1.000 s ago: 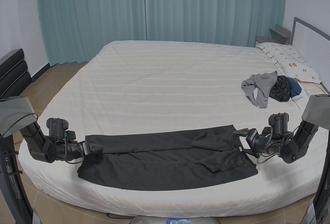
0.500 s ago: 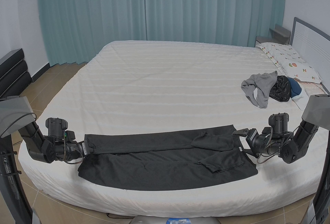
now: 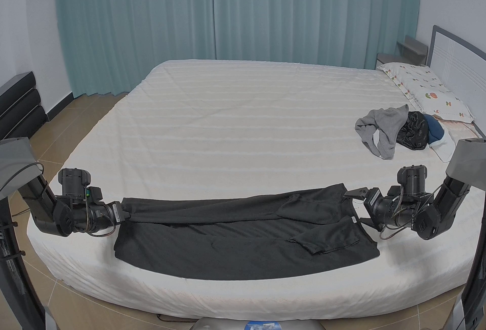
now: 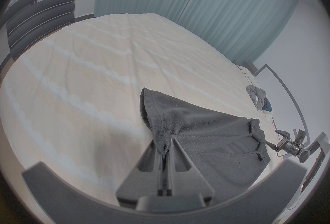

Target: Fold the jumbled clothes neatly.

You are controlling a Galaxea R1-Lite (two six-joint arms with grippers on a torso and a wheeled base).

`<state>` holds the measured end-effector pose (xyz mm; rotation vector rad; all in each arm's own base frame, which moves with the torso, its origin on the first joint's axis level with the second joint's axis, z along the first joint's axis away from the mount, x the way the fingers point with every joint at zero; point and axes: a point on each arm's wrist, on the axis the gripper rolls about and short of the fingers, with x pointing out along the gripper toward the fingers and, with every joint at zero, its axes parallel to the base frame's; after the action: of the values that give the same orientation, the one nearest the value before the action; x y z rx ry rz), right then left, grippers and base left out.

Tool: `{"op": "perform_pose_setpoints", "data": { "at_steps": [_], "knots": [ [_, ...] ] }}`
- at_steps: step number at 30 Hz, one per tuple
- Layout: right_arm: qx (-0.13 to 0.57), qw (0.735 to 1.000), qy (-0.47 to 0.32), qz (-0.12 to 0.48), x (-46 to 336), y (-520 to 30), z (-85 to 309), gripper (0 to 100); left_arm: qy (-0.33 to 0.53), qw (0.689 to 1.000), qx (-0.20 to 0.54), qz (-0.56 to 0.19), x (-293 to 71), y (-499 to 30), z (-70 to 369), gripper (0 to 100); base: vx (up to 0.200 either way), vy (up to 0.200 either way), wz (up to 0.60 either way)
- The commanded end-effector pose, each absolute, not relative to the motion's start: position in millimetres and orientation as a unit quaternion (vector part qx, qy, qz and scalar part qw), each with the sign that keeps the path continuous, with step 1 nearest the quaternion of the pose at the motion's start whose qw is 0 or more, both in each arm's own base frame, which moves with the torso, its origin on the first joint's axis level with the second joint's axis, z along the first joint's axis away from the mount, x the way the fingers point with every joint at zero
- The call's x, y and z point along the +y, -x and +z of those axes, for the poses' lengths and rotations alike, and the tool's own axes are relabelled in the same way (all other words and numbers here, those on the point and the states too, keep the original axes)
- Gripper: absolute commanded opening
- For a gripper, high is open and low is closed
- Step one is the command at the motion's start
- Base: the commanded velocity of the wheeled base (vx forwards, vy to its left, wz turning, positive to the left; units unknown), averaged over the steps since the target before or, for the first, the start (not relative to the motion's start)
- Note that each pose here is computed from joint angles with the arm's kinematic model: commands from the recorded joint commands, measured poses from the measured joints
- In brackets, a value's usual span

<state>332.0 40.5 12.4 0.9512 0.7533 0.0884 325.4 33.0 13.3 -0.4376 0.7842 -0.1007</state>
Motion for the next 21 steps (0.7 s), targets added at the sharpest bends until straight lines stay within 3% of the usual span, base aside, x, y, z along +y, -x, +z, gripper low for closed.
{"op": "perform_pose_setpoints", "data": {
  "at_steps": [1,15,21],
  "knots": [
    [0.353,0.821,-0.447,0.042,40.2,-332.2,12.8,100,0.211,0.902,0.374,-0.047,35.0,-324.4,18.5,0,0.0,0.0,0.0],
    [0.347,0.822,-0.449,0.041,38.3,-333.8,14.9,100,0.214,0.9,0.377,-0.049,33.3,-327.3,15.7,0,0.0,0.0,0.0],
    [0.344,0.823,-0.45,0.04,36.8,-334.7,15.9,100,0.214,0.9,0.377,-0.05,32.8,-327.5,15.3,0,-0.2,0.0,0.0]
  ]
}}
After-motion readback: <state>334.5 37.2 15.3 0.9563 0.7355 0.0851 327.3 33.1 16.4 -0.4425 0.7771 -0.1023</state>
